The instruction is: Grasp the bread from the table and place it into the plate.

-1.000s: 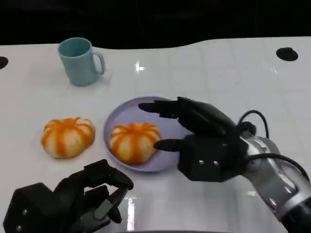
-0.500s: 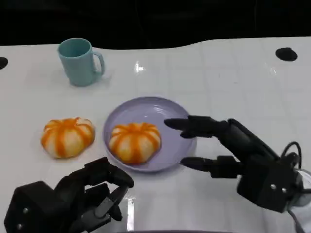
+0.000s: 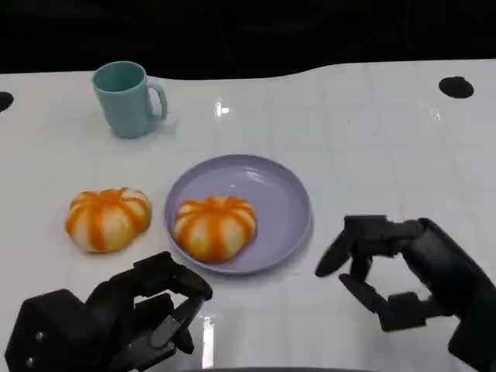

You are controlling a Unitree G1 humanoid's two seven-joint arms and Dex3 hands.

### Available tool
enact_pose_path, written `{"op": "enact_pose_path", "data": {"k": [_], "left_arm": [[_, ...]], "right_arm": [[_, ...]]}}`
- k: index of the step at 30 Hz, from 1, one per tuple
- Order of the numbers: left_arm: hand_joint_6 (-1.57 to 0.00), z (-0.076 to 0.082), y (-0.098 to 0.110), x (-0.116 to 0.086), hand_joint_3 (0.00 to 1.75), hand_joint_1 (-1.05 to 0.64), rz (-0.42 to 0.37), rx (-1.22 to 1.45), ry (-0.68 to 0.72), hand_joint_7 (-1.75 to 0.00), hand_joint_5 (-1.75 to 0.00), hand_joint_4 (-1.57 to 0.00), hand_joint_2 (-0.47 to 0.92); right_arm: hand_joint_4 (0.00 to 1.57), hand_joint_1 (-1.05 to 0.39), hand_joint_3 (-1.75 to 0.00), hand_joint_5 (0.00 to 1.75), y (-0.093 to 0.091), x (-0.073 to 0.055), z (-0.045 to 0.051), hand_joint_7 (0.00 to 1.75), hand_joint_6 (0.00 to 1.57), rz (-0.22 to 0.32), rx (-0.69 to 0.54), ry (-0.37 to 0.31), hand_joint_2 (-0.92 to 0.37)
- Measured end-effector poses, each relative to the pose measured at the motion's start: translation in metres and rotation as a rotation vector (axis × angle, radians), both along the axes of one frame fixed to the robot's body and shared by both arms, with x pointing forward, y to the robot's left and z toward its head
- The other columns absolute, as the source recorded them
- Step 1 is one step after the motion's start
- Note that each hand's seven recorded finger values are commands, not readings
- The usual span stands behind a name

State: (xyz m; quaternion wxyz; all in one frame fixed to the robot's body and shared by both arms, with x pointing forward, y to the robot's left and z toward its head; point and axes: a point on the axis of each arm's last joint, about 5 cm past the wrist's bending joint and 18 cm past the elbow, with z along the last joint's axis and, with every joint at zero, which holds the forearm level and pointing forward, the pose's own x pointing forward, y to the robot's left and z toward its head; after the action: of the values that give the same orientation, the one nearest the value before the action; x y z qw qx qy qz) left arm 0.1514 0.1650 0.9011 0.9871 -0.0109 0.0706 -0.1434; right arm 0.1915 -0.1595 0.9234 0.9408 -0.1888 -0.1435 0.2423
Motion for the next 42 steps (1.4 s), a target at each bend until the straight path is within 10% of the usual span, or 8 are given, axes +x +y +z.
{"op": "enact_pose_path", "data": {"k": [13,27,42], "left_arm": [[-0.61,0.001,0.002,0.000,0.51,-0.42,0.008,0.004,0.006,-1.36,-1.75,-0.68,0.91],[-0.62,0.000,0.004,-0.001,0.49,-0.41,0.007,0.004,0.007,-1.35,-1.75,-0.67,0.92],[-0.63,-0.004,0.005,-0.001,0.51,-0.39,0.012,0.002,0.006,-1.35,-1.75,-0.68,0.91]], "right_arm": [[0.88,-0.12,-1.31,1.75,-0.015,-0.030,0.0098,1.40,0.82,-0.049,-0.087,0.068,-0.36],[0.98,-0.09,-1.37,1.75,-0.014,-0.039,-0.0105,1.49,0.80,-0.161,-0.107,0.005,-0.33],[0.99,-0.16,-1.42,1.75,-0.013,-0.037,-0.0251,1.44,0.84,-0.166,-0.132,-0.024,-0.26]]}}
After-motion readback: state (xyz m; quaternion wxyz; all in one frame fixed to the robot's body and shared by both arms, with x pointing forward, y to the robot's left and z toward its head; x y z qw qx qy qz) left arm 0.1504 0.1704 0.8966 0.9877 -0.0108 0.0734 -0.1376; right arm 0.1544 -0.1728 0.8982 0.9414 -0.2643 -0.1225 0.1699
